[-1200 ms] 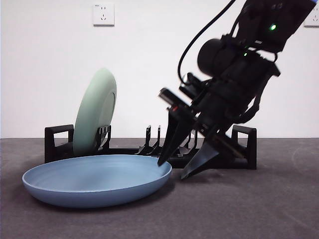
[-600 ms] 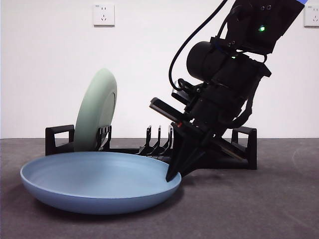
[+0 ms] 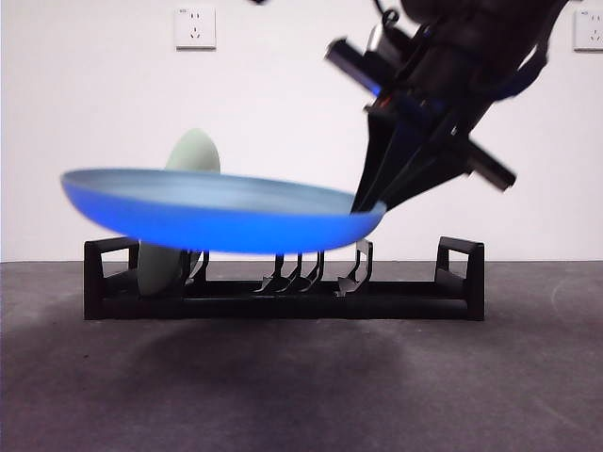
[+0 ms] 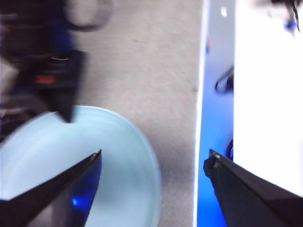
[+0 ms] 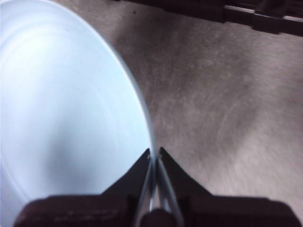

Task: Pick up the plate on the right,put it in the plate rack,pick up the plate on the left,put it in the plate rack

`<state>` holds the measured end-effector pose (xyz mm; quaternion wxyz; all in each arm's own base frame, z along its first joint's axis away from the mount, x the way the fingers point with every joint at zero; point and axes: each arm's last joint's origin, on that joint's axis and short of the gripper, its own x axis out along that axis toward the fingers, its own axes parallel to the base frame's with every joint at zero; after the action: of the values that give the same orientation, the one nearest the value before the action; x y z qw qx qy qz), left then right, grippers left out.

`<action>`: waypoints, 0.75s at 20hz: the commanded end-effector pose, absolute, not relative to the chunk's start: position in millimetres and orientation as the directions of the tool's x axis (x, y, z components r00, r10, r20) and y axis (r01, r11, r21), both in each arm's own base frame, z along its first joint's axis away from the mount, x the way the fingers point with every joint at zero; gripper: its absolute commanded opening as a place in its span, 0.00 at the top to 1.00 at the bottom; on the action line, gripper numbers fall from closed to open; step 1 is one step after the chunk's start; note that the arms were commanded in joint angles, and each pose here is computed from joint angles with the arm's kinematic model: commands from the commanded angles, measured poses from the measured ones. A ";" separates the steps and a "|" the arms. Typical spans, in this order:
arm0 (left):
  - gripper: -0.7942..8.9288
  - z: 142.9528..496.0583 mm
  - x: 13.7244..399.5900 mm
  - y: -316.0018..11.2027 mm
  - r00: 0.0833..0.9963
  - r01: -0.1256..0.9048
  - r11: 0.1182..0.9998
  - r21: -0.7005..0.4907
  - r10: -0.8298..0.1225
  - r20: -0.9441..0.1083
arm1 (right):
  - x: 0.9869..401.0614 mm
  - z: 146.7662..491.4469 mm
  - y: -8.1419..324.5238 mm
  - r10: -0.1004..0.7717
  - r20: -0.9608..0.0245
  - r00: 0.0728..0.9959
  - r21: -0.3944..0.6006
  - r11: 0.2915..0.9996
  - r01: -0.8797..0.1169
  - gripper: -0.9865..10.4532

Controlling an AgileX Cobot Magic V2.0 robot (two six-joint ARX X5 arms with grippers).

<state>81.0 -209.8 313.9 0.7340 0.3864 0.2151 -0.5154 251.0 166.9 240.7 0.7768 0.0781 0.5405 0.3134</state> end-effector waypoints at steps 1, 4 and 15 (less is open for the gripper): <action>0.53 294.8 72.2 -230.1 0.419 0.900 0.125 0.417 -0.502 -0.756 | 246.1 252.2 158.6 0.580 -0.777 0.245 0.463 0.790 -0.402 0.93; 0.53 273.1 73.2 -248.1 0.449 0.886 0.096 0.453 -0.414 -0.792 | 240.2 264.5 148.9 0.584 -0.765 0.272 0.463 0.791 -0.400 0.93; 0.93 248.4 89.2 -263.5 0.512 0.857 0.118 0.501 -0.307 -0.803 | 227.6 283.4 130.8 0.585 -0.751 0.307 0.458 0.796 -0.396 0.93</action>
<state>88.7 -263.1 251.9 0.7041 0.5145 0.2601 -0.4146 228.8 131.5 280.7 0.8015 0.0874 0.5102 0.2994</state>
